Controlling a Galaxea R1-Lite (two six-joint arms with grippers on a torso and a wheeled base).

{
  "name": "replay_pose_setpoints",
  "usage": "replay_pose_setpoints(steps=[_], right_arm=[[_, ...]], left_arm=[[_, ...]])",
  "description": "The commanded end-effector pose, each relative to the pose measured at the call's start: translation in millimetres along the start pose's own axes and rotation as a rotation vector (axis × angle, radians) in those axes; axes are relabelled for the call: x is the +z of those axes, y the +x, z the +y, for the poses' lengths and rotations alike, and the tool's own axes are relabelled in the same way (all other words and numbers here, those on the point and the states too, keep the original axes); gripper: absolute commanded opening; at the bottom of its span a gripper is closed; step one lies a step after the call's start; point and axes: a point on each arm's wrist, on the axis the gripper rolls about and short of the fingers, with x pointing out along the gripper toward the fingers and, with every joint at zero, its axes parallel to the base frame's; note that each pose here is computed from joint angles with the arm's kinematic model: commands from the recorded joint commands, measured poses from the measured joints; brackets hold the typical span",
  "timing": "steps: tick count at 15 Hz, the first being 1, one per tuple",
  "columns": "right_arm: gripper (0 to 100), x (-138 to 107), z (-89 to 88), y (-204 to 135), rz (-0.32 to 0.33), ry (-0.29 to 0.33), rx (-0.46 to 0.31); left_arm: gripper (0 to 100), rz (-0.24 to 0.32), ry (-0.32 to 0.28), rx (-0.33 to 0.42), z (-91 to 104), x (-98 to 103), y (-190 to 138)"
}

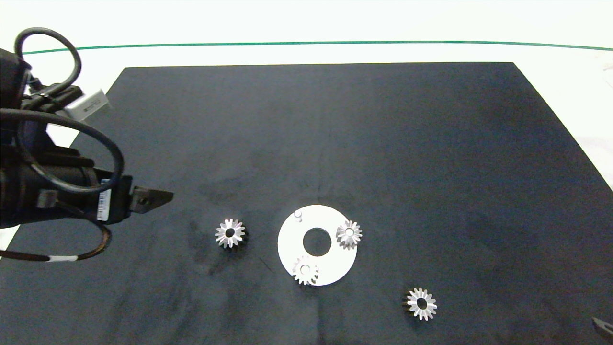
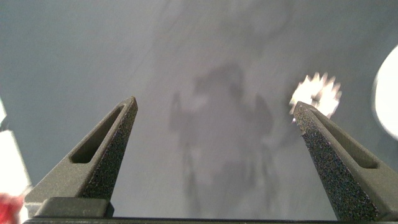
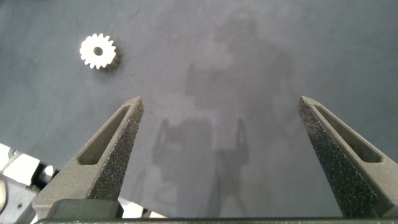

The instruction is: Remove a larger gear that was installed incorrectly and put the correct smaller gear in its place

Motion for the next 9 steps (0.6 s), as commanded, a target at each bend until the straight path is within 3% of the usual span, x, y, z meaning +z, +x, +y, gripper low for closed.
replay_pose_setpoints(steps=[1,2,4,6,9], right_arm=[[100,12.4,4.8,33.0,0.101,-0.052,0.135],[100,21.3,9.8,44.5,0.122,-0.083,0.193],[100,32.6,18.1,59.9,0.157,-0.134,0.227],[100,51.2,39.4,74.9,0.164,-0.227,0.310],[100,62.1,60.0,86.0,0.208,-0.310,0.352]], left_arm=[[100,-0.054,-0.057,0.046,25.8,6.2,-67.5],[100,-0.065,-0.081,0.069,30.6,7.4,-74.1],[100,-0.069,-0.094,0.088,34.8,2.6,-82.8],[100,-0.085,-0.093,0.090,36.3,-0.3,-90.7],[100,-0.112,-0.099,0.091,37.8,-2.5,-99.5]])
